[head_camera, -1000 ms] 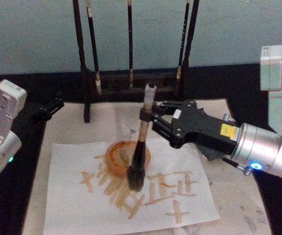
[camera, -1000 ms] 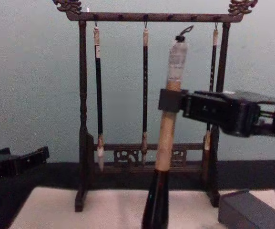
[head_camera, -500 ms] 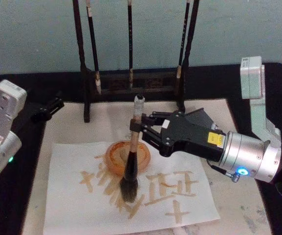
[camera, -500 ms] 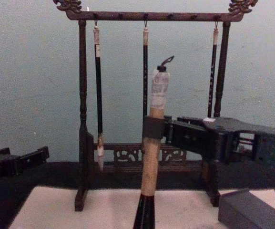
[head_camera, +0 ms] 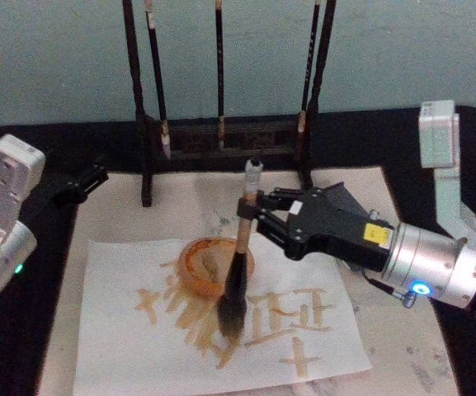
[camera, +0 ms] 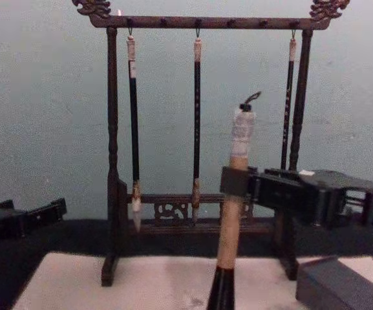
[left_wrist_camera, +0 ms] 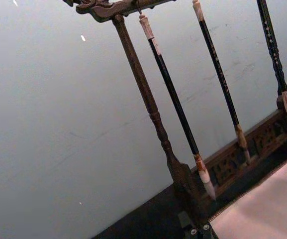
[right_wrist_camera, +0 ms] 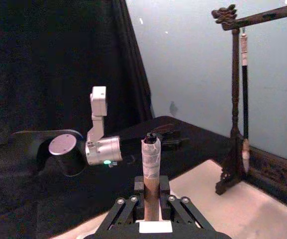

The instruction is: Pick up the brush from the inkstone, write on the paper, then place the brush back to its original position.

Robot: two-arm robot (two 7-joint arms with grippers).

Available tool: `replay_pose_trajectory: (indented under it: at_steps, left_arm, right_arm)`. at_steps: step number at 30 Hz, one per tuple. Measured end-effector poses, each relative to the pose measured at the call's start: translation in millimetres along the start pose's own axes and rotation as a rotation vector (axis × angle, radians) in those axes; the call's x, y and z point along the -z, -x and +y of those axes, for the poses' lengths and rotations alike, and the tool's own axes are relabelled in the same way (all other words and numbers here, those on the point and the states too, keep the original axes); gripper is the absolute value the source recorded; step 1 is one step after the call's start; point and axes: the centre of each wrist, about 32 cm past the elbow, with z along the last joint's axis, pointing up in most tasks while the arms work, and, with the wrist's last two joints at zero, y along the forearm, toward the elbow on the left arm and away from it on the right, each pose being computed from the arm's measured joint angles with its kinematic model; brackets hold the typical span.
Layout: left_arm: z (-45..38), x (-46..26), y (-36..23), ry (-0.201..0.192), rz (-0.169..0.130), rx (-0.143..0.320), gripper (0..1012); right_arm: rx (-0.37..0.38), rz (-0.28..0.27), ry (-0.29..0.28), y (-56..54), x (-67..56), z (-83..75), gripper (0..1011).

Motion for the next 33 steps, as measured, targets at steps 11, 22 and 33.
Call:
replay_pose_trajectory:
  at_steps: [11, 22, 33]
  left_arm:
    - [0.0, 0.0, 0.0, 0.0, 0.0, 0.0, 1002]
    - [0.0, 0.0, 0.0, 0.0, 0.0, 0.0, 1002]
    - [0.0, 0.0, 0.0, 0.0, 0.0, 0.0, 1002]
  right_arm:
    - [0.049, -0.012, -0.01, -3.9, -4.3, -15.8, 182]
    - [0.082, -0.024, -0.019, -6.3, -8.6, -26.8, 182]
    - [0.068, -0.035, -0.047, -3.0, -15.7, -24.1, 182]
